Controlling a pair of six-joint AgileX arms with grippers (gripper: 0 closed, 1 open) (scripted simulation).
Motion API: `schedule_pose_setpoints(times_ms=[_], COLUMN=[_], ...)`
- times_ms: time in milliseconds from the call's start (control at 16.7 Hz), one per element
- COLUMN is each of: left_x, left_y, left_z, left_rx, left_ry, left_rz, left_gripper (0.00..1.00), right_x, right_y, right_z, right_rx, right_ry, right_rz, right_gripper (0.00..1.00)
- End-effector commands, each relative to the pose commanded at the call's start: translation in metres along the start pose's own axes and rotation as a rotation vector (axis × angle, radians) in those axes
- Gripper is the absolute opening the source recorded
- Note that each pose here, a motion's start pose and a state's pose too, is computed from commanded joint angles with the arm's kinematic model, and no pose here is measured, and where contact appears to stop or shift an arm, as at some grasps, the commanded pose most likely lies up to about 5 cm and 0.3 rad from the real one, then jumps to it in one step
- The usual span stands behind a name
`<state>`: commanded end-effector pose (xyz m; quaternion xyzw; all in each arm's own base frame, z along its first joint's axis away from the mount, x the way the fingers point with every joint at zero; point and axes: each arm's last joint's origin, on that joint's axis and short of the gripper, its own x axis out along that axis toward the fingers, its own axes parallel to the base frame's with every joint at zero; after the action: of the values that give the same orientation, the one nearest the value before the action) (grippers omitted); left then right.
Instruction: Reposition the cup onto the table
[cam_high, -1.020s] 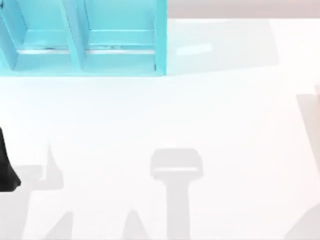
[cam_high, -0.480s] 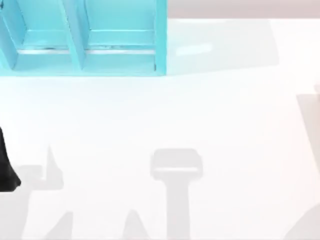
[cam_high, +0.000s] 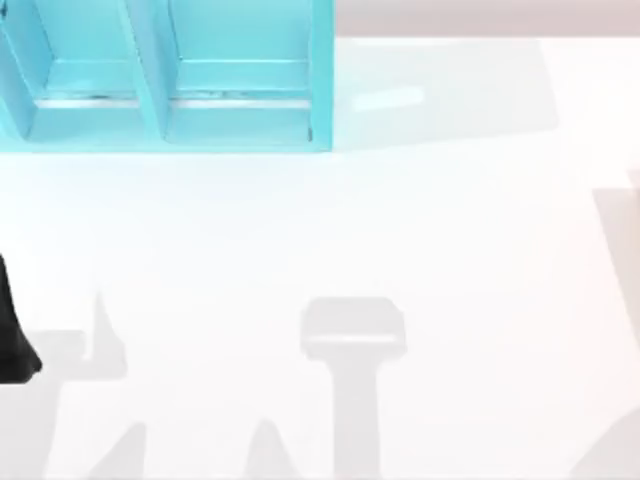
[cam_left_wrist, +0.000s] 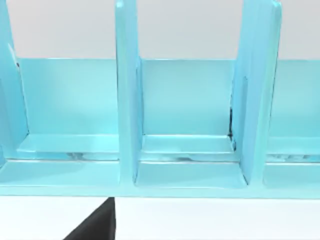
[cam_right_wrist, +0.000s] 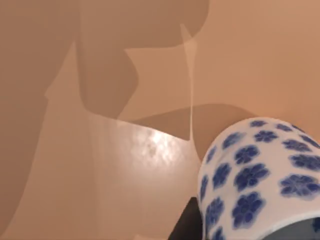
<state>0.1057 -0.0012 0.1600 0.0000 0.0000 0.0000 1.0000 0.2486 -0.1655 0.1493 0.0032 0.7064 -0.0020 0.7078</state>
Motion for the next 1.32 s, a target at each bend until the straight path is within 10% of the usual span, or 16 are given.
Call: schedule_pose_setpoints(times_ms=[1320], left_x=[0.0], left_y=[0.0], left_z=[0.0], left_rx=[0.0], left_ry=[0.0], left_rz=[0.0], left_gripper=[1.0], right_x=[-0.1], right_y=[0.1], right_z=[0.0], right_rx=[0.001], right_ry=[-0.002], right_rz=[-0.001], right_gripper=[0.0])
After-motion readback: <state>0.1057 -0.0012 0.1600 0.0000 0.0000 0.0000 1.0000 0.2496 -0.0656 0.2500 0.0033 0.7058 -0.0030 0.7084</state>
